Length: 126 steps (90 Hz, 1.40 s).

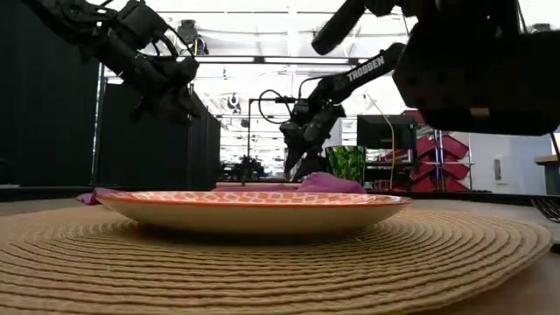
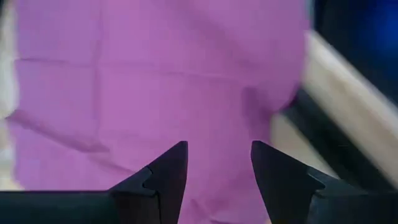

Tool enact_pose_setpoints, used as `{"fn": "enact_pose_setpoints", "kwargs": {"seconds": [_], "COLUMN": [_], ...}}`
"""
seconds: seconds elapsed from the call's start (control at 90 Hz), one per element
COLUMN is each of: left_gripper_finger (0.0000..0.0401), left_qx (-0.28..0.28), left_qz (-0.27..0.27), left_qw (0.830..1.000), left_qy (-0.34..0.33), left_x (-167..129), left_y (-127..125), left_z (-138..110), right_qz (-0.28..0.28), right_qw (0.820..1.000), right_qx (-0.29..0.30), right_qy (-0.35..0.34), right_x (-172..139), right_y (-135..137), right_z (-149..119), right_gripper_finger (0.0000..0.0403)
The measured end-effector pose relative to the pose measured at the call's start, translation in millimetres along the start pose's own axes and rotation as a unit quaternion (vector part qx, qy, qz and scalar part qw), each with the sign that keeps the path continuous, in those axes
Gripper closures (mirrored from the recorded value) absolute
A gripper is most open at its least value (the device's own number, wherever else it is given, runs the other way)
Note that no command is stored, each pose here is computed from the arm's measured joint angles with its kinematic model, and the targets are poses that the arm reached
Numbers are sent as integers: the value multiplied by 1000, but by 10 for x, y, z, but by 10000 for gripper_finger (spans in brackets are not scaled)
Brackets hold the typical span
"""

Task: Set table place
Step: Fold the purple table napkin

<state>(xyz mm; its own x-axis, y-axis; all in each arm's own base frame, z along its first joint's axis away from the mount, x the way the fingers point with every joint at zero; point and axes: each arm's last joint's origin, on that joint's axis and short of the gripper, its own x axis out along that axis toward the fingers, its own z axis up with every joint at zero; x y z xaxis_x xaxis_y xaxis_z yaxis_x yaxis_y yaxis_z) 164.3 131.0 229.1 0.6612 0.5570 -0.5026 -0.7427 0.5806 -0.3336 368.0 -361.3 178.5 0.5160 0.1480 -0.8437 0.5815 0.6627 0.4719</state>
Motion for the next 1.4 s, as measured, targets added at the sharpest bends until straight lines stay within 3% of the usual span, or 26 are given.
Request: {"fn": "enact_pose_setpoints", "kwargs": {"seconds": [0.222,0.6,0.978,1.233,1.4], "left_gripper_finger": [274,274,274,274,274], "left_qx": [1,4,13,18,18], "left_qz": [-2,-7,-13,-15,-15], "left_qw": [1000,1000,1000,1000,1000], "left_qy": [0,2,6,6,6], "left_x": [0,0,0,0,0], "left_y": [-2,-7,-11,-12,-12], "left_z": [1,-1,-5,-4,-4], "right_qz": [-73,-69,-107,-73,-10], "right_qw": [997,996,992,995,998], "right_qx": [-8,-44,-39,-42,-40], "right_qy": [25,45,52,44,40], "right_x": [28,189,381,345,324], "right_y": [15,302,172,217,265], "right_z": [-58,-110,-116,-95,-83], "right_gripper_finger": [239,239,239,239,239]}}
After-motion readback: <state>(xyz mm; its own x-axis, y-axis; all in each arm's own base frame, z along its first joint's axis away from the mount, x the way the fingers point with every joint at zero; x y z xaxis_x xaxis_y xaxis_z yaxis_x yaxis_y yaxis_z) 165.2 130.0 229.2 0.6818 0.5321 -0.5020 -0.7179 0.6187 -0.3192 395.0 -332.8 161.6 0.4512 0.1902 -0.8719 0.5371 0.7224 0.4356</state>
